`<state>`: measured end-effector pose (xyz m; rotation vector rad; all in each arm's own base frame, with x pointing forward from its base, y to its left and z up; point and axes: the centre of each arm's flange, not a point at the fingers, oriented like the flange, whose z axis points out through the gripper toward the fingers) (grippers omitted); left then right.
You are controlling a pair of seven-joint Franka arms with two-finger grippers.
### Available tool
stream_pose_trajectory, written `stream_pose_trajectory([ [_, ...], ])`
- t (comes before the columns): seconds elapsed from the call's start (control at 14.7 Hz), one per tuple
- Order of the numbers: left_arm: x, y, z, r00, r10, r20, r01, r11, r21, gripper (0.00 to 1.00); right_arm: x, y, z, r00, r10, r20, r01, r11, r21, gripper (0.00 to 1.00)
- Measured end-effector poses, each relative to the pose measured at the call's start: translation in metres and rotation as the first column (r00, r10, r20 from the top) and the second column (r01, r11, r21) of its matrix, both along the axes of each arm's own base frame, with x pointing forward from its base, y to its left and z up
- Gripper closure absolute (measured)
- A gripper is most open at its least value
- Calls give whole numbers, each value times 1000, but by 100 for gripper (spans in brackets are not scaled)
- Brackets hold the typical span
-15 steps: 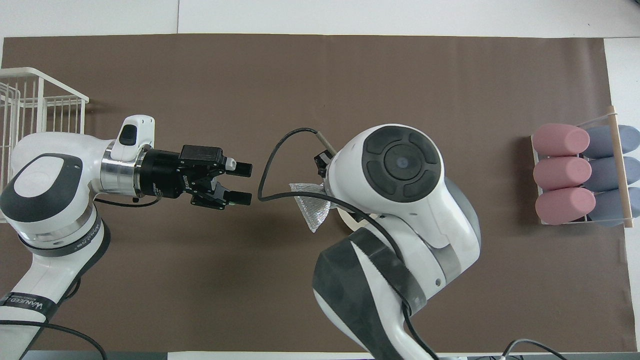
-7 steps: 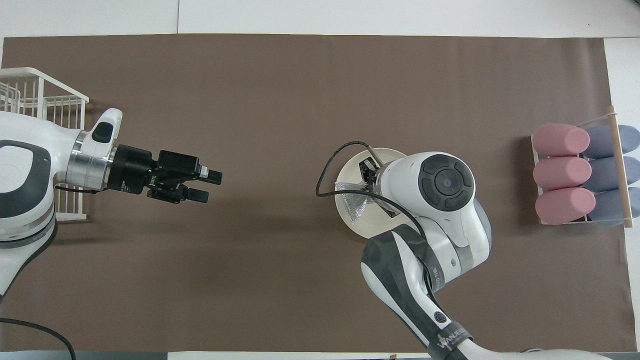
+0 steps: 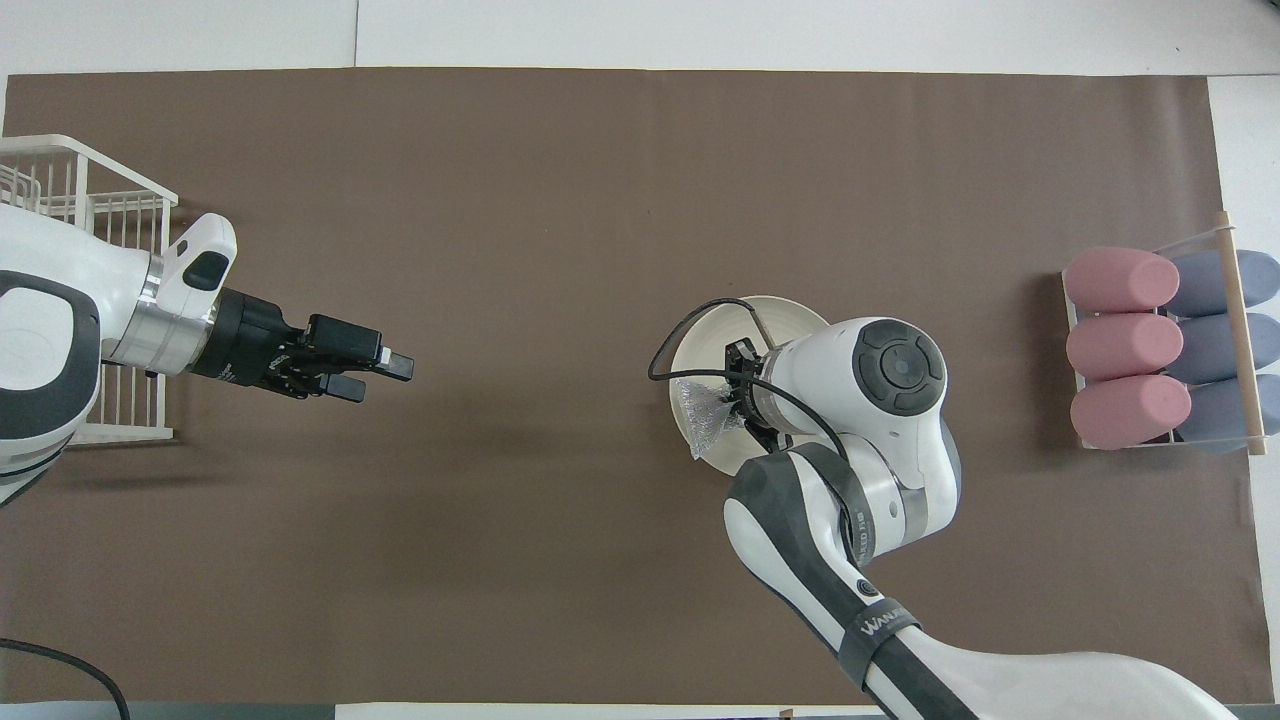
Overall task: Wipe plate with sponge
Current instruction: 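Rub the cloth around the plate surface with the right gripper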
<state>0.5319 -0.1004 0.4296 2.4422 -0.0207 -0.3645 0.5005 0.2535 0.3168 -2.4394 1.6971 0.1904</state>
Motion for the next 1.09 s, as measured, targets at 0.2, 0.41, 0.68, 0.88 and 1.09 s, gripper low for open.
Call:
stream_pose_trajectory([
  [0.2, 1, 8, 4, 999, -46, 29, 44, 995, 93, 0, 1, -2, -5, 1000, -10, -11, 10, 1000, 0, 94],
  [0.41, 3, 12, 8, 997, -68, 43, 61, 989, 135, 0, 5, -12, -6, 999, 36, 0, -36, 999, 0, 94],
  [0.68, 4, 14, 10, 997, -65, 48, 58, 987, 148, 0, 20, -52, -9, 995, 94, 23, -94, 996, -2, 94],
  [0.88, 4, 15, 13, 998, -41, 41, 34, 987, 155, 0, 26, -69, -10, 991, 129, 36, -129, 992, -3, 94],
  [1.09, 3, 15, 18, 999, -28, 45, 20, 987, 160, 0, 28, -77, -10, 989, 141, 40, -141, 990, -4, 94],
])
